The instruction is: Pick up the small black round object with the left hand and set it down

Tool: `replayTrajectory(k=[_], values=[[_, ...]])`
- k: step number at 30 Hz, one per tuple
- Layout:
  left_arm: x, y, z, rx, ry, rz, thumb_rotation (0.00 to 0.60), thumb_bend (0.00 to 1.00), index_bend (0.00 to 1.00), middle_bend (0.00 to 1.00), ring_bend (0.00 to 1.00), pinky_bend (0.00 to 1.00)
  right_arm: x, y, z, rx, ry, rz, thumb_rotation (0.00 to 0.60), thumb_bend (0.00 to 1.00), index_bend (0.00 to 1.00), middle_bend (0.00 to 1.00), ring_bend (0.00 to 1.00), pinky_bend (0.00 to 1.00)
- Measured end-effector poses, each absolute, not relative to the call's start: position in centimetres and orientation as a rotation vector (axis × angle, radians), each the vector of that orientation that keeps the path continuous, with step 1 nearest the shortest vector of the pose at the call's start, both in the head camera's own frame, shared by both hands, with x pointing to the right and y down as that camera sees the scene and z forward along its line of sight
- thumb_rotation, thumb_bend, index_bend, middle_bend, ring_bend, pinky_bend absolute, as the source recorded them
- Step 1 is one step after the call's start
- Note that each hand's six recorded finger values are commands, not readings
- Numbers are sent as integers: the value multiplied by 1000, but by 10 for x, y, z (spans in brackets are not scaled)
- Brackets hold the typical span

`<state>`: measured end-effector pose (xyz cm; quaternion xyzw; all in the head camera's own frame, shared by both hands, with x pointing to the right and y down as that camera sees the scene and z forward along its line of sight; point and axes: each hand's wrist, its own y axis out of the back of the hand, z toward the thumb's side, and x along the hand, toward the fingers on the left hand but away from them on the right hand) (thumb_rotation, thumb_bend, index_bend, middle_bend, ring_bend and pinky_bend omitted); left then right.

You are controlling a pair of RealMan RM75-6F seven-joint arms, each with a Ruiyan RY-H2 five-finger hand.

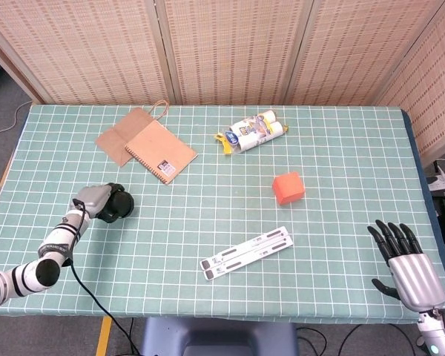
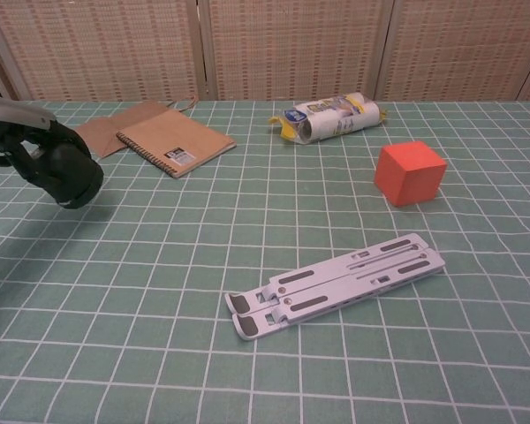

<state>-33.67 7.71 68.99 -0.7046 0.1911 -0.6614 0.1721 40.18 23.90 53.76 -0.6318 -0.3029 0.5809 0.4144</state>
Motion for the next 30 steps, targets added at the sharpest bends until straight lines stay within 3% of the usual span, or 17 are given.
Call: replayTrajectory(k=[21,30], values=[[-365,84,705,-1584,264,-1992,600,507,793,833,764,852,402,239,537,-1590,-766,1458,600,61,0,0,0,0],[-371,90,717,-1565,240,-1984,600,502,730,794,721,805,401,240,538,-1599,-762,1457,600,62,0,0,0,0]])
